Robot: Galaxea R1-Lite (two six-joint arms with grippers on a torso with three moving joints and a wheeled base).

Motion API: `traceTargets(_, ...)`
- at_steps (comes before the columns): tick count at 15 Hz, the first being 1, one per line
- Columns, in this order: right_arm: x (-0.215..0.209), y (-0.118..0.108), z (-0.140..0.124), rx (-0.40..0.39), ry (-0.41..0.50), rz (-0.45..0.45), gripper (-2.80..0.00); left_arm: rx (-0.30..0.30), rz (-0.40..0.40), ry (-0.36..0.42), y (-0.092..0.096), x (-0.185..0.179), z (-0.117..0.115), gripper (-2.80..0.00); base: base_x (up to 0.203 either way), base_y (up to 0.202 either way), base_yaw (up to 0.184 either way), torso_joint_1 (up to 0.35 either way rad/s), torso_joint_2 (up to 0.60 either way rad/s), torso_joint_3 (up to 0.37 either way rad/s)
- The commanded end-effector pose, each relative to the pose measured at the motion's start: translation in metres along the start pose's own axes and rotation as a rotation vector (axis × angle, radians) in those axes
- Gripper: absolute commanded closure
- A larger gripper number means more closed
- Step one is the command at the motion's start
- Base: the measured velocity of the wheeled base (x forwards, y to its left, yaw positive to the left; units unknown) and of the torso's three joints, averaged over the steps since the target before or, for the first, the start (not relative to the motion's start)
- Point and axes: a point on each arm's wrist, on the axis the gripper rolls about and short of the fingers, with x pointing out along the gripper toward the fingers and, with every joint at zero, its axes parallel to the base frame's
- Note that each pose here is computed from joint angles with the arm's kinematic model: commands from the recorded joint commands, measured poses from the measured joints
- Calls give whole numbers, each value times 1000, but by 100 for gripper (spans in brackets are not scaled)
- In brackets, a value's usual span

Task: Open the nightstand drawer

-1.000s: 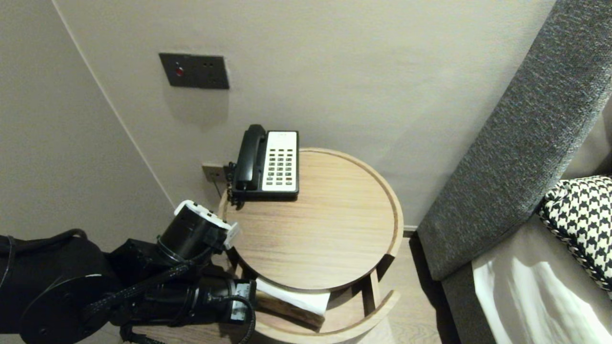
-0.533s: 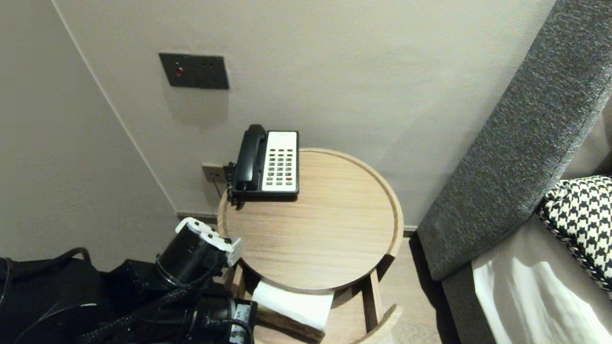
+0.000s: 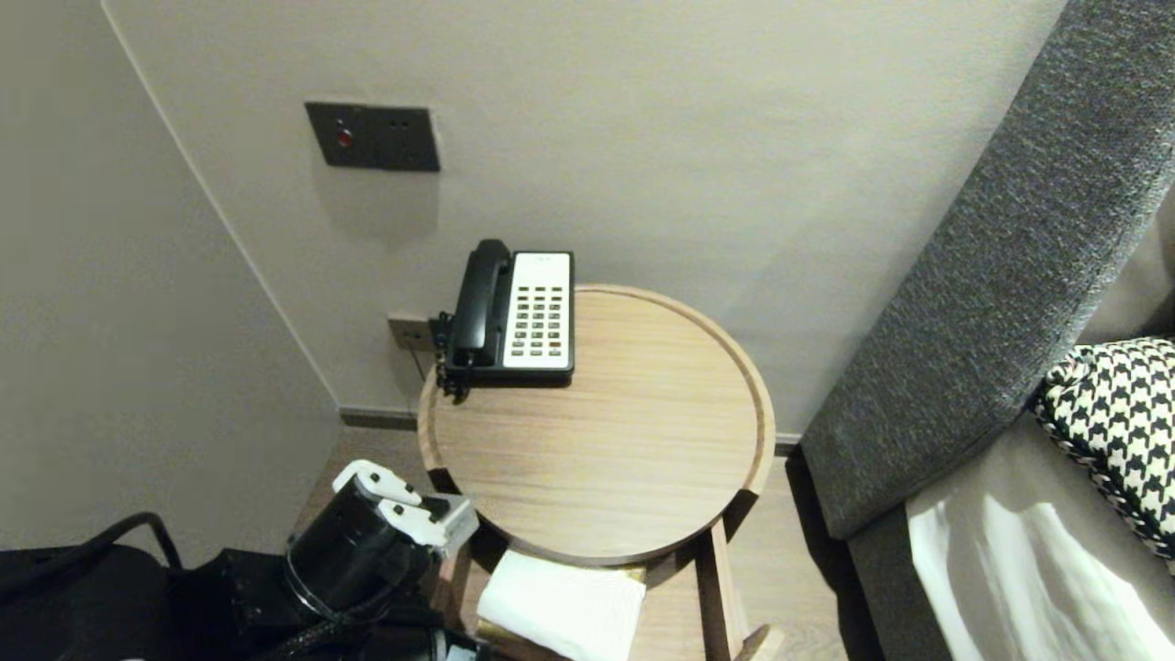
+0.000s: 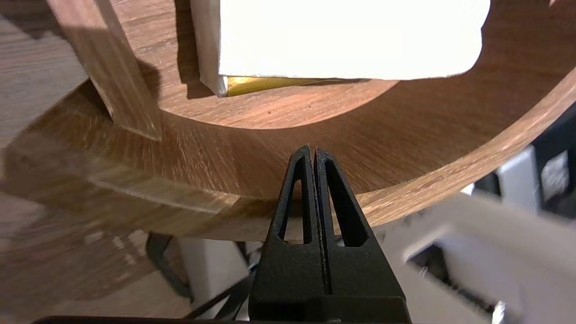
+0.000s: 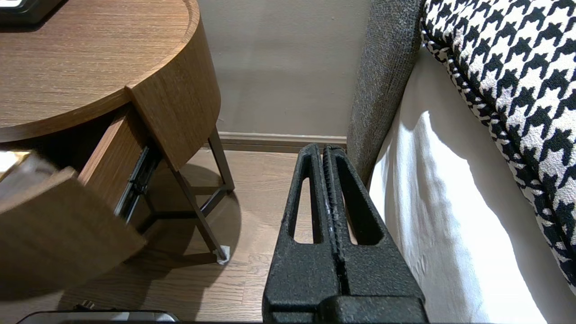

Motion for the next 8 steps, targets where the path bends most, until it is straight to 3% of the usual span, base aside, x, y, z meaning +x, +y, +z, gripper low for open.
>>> traceTargets(1,2,0,-11,0,39,0,0,21,-6,2,2,-6,-8,0,0,0,0,0,0,0)
traceTargets(8,2,0,-11,0,39,0,0,49,-46,32,4,-18,-27,0,0,0,0,0,0,0)
